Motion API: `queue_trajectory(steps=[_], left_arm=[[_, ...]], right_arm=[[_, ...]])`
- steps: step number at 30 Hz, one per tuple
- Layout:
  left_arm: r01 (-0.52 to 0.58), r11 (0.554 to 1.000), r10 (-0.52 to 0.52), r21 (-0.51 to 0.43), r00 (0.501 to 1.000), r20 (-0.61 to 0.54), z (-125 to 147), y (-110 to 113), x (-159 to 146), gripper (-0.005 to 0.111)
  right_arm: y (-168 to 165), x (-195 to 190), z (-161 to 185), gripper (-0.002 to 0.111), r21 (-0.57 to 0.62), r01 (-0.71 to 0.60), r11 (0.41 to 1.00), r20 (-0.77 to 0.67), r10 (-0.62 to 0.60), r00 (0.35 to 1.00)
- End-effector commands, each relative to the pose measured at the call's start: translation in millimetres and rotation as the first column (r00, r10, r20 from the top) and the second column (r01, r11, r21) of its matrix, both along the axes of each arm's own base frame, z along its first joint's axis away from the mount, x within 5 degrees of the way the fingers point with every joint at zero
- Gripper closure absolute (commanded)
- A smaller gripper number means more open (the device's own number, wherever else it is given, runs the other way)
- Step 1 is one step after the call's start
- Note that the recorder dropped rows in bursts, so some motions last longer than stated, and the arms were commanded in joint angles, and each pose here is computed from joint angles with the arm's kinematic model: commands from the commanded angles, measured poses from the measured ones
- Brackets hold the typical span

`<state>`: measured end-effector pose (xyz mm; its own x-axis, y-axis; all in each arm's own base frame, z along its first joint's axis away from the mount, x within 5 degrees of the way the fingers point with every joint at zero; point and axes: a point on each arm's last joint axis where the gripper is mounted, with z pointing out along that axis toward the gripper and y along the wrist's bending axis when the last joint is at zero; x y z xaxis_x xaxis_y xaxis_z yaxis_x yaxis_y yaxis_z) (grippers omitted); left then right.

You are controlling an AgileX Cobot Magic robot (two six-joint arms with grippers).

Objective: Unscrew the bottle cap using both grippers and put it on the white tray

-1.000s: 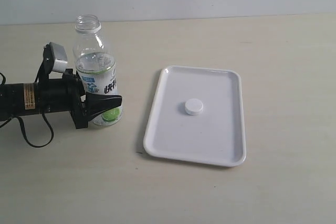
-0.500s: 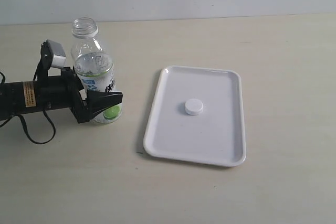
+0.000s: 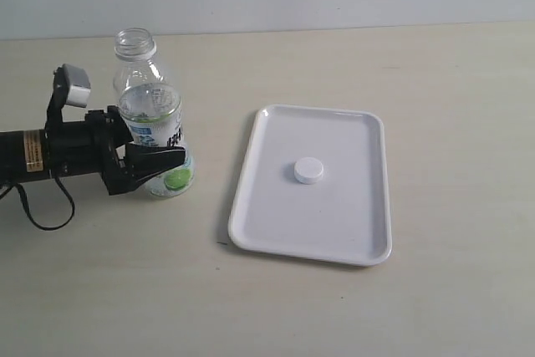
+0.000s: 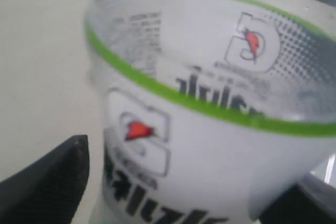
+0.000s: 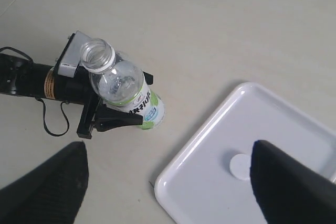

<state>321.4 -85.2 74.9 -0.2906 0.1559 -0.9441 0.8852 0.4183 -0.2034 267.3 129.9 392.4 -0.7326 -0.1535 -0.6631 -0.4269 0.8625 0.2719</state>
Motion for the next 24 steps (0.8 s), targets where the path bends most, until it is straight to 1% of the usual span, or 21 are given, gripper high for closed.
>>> queue_trajectory(steps=[1,4,9,13,17,20,24], left_arm=[[-0.007,1.000,0.007,-0.011,1.000,0.018,12,14,2,0.030],[0.024,1.000,-0.024,0.002,0.999,0.023,18,17,0,0.030],[0.122,0.992,-0.123,0.037,0.992,0.019,20,16,-8,0.030],[0.109,0.994,-0.108,0.009,0.992,-0.062,19,16,-9,0.030],[0.130,0.992,-0.128,0.004,0.985,-0.114,18,15,-12,0.030],[0.137,0.991,-0.135,0.007,0.984,-0.115,18,15,-13,0.030],[0.119,0.993,-0.118,0.000,0.987,-0.113,18,15,-11,0.030]], right_arm=[[-1,-1,4,0.028,0.000,-0.006,1.000,0.032,0.006,0.999],[-1,-1,4,0.028,0.001,-0.005,1.000,0.038,0.005,0.999],[-1,0,5,0.028,0.004,-0.004,1.000,0.053,0.004,0.999],[-1,0,5,0.028,0.001,-0.008,1.000,0.056,0.007,0.998],[-1,0,5,0.028,0.001,-0.008,1.000,0.056,0.007,0.998],[-1,0,5,0.028,0.001,-0.008,1.000,0.056,0.007,0.998],[-1,1,5,0.028,0.001,-0.007,1.000,0.058,0.007,0.998]])
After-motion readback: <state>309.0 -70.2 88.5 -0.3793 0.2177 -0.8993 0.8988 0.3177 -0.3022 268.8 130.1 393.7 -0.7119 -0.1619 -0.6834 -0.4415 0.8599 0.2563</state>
